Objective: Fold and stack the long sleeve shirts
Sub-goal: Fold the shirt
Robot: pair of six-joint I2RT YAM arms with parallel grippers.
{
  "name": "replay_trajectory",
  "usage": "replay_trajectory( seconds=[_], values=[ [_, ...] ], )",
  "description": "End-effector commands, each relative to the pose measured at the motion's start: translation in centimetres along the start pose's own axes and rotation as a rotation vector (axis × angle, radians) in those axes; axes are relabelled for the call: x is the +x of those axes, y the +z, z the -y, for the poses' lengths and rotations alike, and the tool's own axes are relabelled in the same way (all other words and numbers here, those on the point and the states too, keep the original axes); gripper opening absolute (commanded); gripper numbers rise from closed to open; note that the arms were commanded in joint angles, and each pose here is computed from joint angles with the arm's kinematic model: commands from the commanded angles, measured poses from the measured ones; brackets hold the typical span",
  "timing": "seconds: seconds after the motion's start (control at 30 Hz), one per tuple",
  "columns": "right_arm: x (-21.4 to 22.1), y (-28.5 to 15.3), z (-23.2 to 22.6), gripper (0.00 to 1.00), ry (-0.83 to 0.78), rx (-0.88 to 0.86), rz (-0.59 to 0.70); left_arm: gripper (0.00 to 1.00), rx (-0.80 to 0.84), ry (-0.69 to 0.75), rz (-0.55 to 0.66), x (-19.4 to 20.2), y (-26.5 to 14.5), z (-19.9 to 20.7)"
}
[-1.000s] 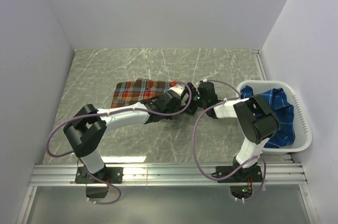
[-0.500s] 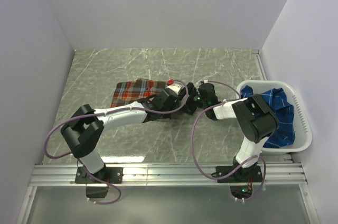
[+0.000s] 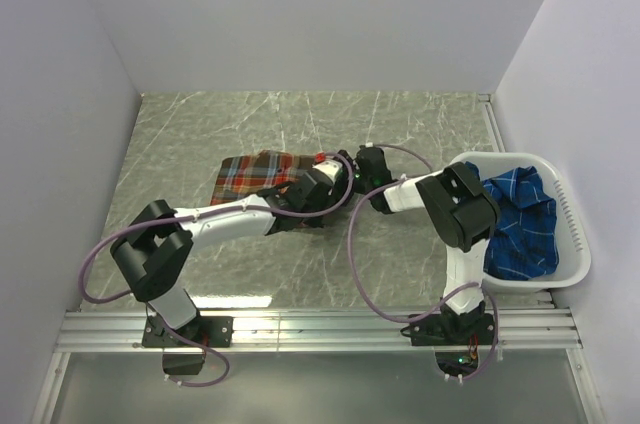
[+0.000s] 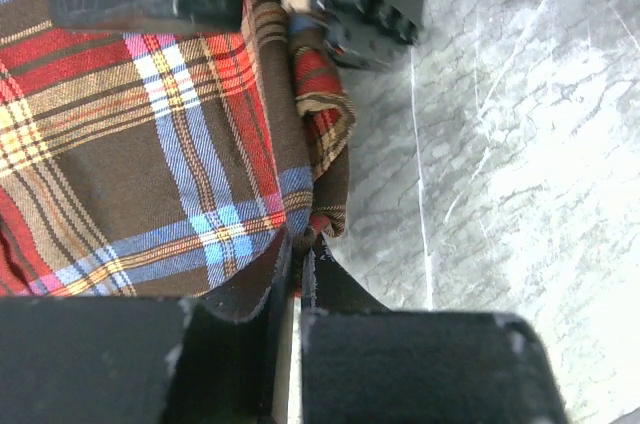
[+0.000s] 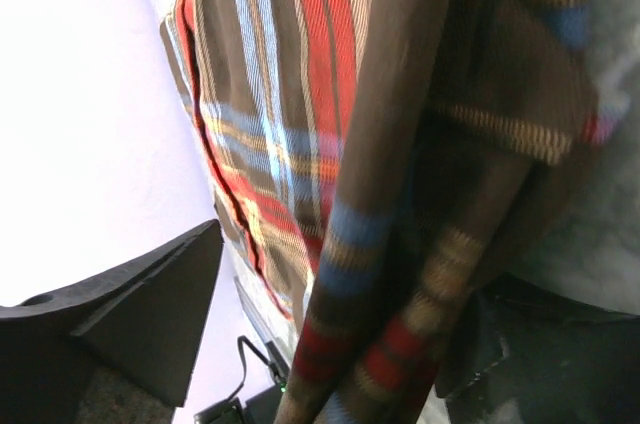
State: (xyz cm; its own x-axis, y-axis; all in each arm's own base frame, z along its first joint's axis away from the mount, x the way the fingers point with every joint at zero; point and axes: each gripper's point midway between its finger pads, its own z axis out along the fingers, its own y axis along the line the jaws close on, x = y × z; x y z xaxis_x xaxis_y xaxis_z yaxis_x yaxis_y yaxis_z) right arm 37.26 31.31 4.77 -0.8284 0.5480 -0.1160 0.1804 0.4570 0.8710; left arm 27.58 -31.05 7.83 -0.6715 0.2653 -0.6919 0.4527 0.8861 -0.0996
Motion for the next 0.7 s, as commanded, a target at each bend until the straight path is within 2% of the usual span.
replay_trajectory(
  seconds=[0.0,0.1,0.2,0.23,0.3,0.33,0.37,0.4,0.43,0.47,0.5,0.53,0.57,0.63,0.67],
  values=[
    [0.3,1.2,0.5,0.79,-0.022,0.023,-0.007,0.06,0.085,-0.047,0.067,-1.9,-1.4,1.5],
    [0.6,1.7,1.0,0.70,-0.032,0.035,-0.020,0.07,0.101,-0.047,0.061,-1.8,-1.3,1.9],
    [0.8,2.1,1.4,0.56,-0.054,0.043,-0.035,0.08,0.107,-0.043,0.070,-1.9,-1.6,2.0],
    [0.8,2.2,1.2,0.47,-0.064,0.042,-0.038,0.08,0.110,-0.046,0.074,-2.0,-1.7,2.0],
    [0.6,2.2,1.3,0.37,-0.096,0.049,-0.038,0.12,0.120,-0.058,0.083,-2.3,-2.2,2.1],
    [0.3,2.4,0.9,0.26,-0.116,0.045,-0.039,0.15,0.108,-0.061,0.078,-2.4,-2.4,1.9],
    [0.4,2.4,1.2,0.21,-0.150,0.067,-0.052,0.21,0.109,-0.074,0.091,-3.2,-2.9,2.0],
    [0.2,2.4,1.0,0.17,-0.175,0.070,-0.055,0.24,0.104,-0.078,0.098,-3.7,-3.2,1.9],
    [0.0,2.4,1.0,0.08,-0.198,0.078,-0.060,0.27,0.089,-0.082,0.087,-3.8,-3.6,1.5],
    [-0.3,2.5,0.7,0.03,-0.250,0.084,-0.072,0.41,0.083,-0.105,0.121,-5.4,-4.4,1.0],
    [-0.5,2.5,0.6,0.00,-0.275,0.091,-0.079,0.46,0.078,-0.117,0.136,-6.2,-4.9,0.5],
    [-1.1,2.5,-0.2,0.00,-0.304,0.086,-0.074,0.52,0.072,-0.129,0.140,-6.8,-5.5,0.0],
    [-1.5,2.3,0.3,0.00,-0.348,0.108,-0.082,0.62,0.061,-0.163,0.171,-8.2,-6.5,-1.5],
    [-2.4,2.0,-0.5,0.00,-0.408,0.114,-0.074,0.69,0.050,-0.207,0.204,-9.6,-7.7,-3.5],
    [-2.7,1.6,0.6,0.00,-0.457,0.162,-0.098,0.74,0.035,-0.252,0.229,-10.6,-8.8,-5.7]
  ],
)
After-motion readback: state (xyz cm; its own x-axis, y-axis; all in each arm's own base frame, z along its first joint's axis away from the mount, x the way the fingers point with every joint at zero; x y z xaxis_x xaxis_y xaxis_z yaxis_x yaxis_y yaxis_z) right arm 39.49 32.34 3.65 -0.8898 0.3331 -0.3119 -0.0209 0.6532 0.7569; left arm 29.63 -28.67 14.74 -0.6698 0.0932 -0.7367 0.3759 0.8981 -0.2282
